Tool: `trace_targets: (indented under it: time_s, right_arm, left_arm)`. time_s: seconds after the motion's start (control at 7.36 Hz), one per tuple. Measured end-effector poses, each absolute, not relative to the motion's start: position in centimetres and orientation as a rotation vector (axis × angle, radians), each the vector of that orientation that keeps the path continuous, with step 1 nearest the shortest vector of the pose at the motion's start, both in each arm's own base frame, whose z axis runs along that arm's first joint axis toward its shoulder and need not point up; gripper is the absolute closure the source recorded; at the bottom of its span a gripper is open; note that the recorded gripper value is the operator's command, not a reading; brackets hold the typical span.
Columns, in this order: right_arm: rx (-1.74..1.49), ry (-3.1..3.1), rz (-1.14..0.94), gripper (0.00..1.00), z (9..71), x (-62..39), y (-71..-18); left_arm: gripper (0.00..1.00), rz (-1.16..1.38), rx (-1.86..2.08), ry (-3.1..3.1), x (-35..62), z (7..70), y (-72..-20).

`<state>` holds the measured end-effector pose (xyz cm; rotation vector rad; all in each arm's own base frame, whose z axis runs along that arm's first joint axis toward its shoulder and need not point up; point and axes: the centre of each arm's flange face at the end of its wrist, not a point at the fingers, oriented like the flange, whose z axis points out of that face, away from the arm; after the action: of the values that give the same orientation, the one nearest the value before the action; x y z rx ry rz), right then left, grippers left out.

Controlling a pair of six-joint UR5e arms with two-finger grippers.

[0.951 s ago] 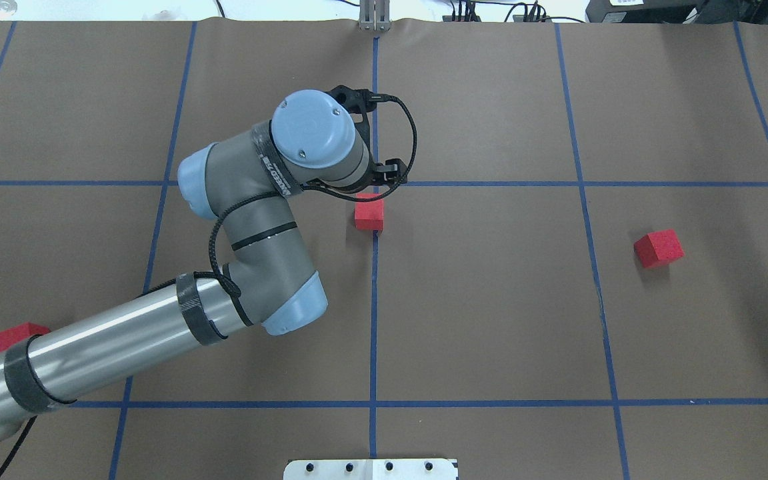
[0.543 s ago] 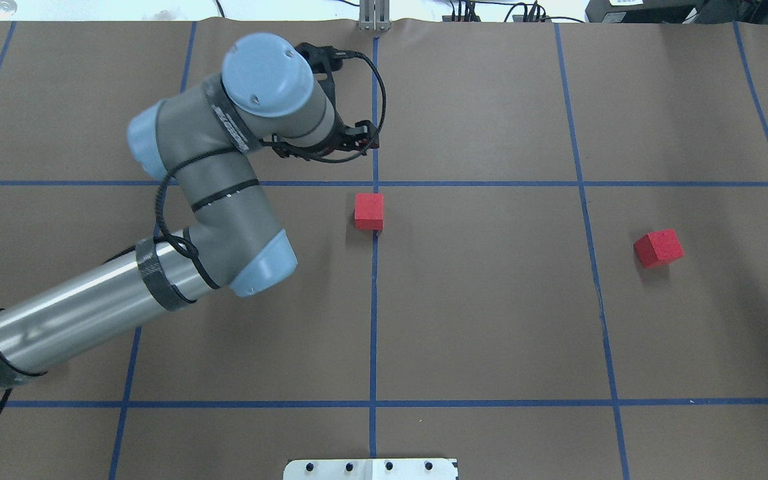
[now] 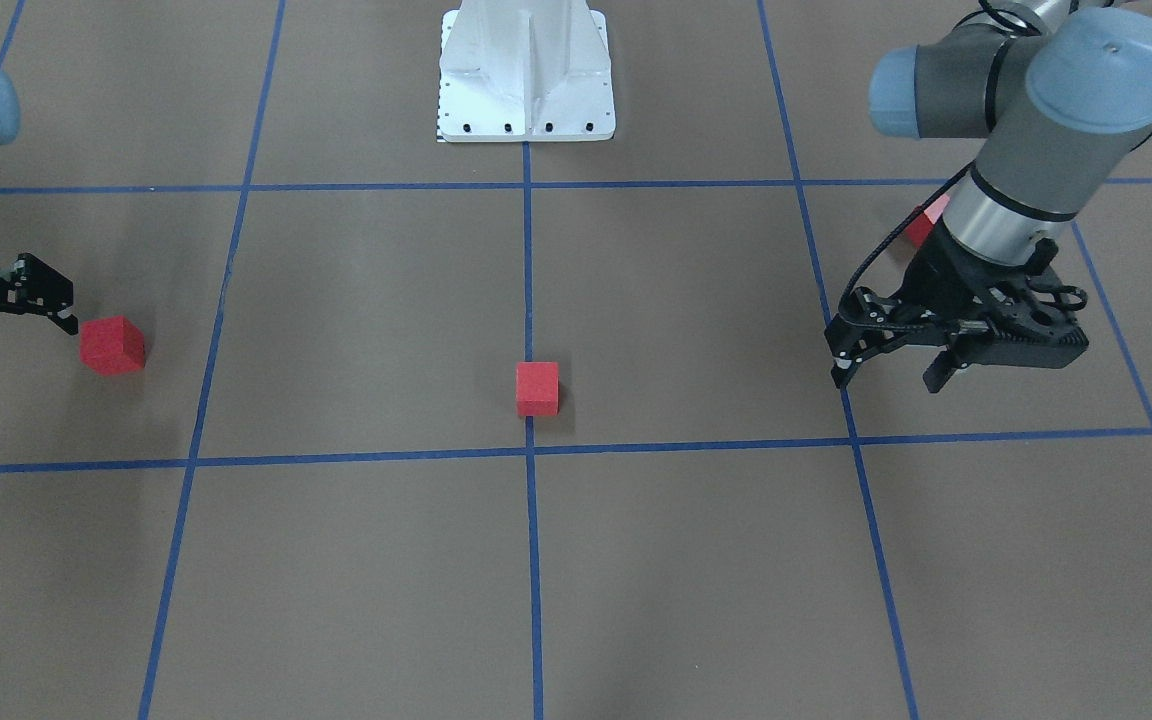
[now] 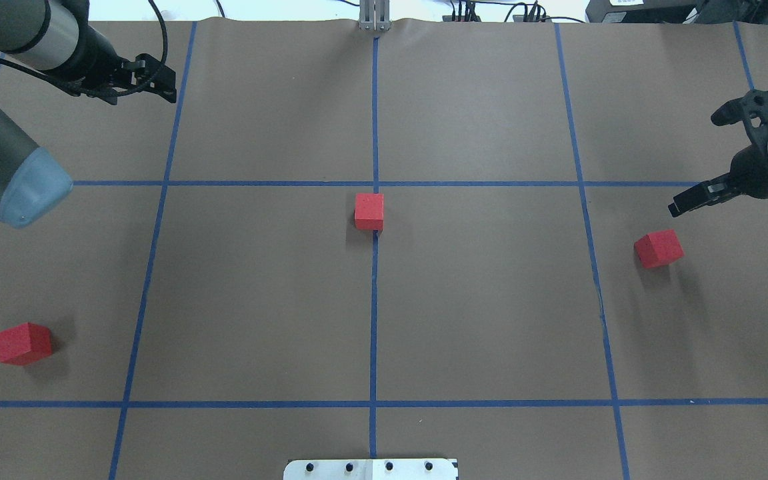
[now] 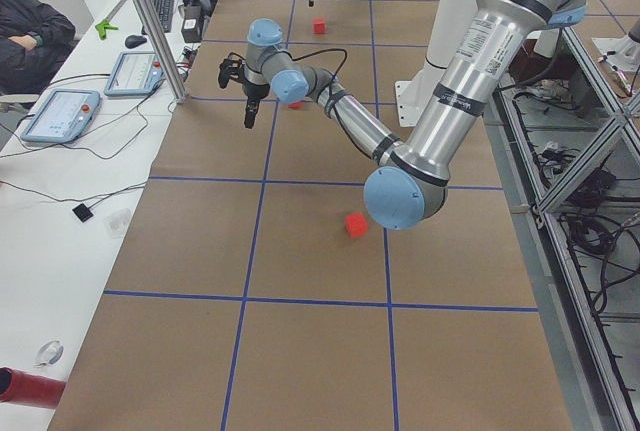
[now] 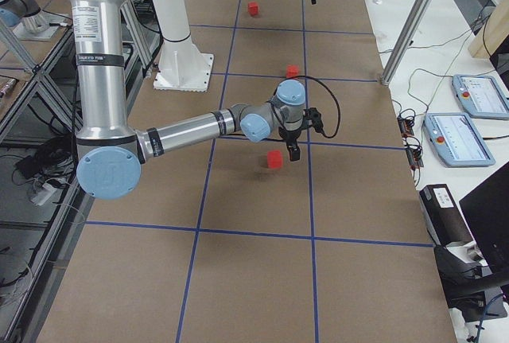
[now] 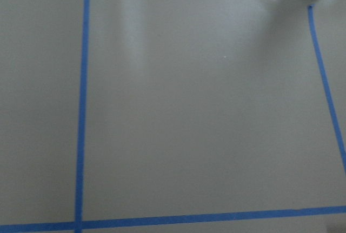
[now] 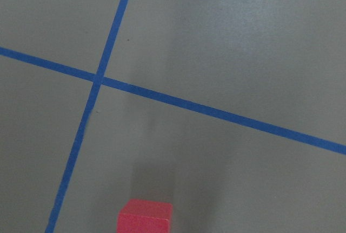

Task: Form red blocks into L shape at center
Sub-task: 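Lower the right gripper onto the far red cube and grasp it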

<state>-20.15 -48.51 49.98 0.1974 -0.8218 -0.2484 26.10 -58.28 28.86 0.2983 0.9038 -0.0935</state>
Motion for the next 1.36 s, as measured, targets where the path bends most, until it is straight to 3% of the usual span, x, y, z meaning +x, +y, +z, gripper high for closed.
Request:
trace_targets:
  time_s: [0.81,0.95,1.22,1.36]
  right_arm:
    - [0.080,-0.783,-0.330,0.04,54.0,-26.7,-45.8]
    - [0.072,-0.768,-0.336,0.30,54.6,-27.3,-45.6]
    - [0.076,-0.747,-0.340,1.00,55.1,-27.7,-45.4]
    - [0.086,-0.738,-0.339,1.00,55.1,-27.7,-45.6]
  left_arm:
    - [0.00,-0.096,0.292,0.900,25.1,30.1,-58.0]
    - [0.00,-0.096,0.291,0.899,25.1,30.2,-58.0]
    - [0.00,-0.096,0.290,0.898,25.1,30.3,-57.9]
    - [0.00,-0.097,0.288,0.897,25.1,30.5,-57.9]
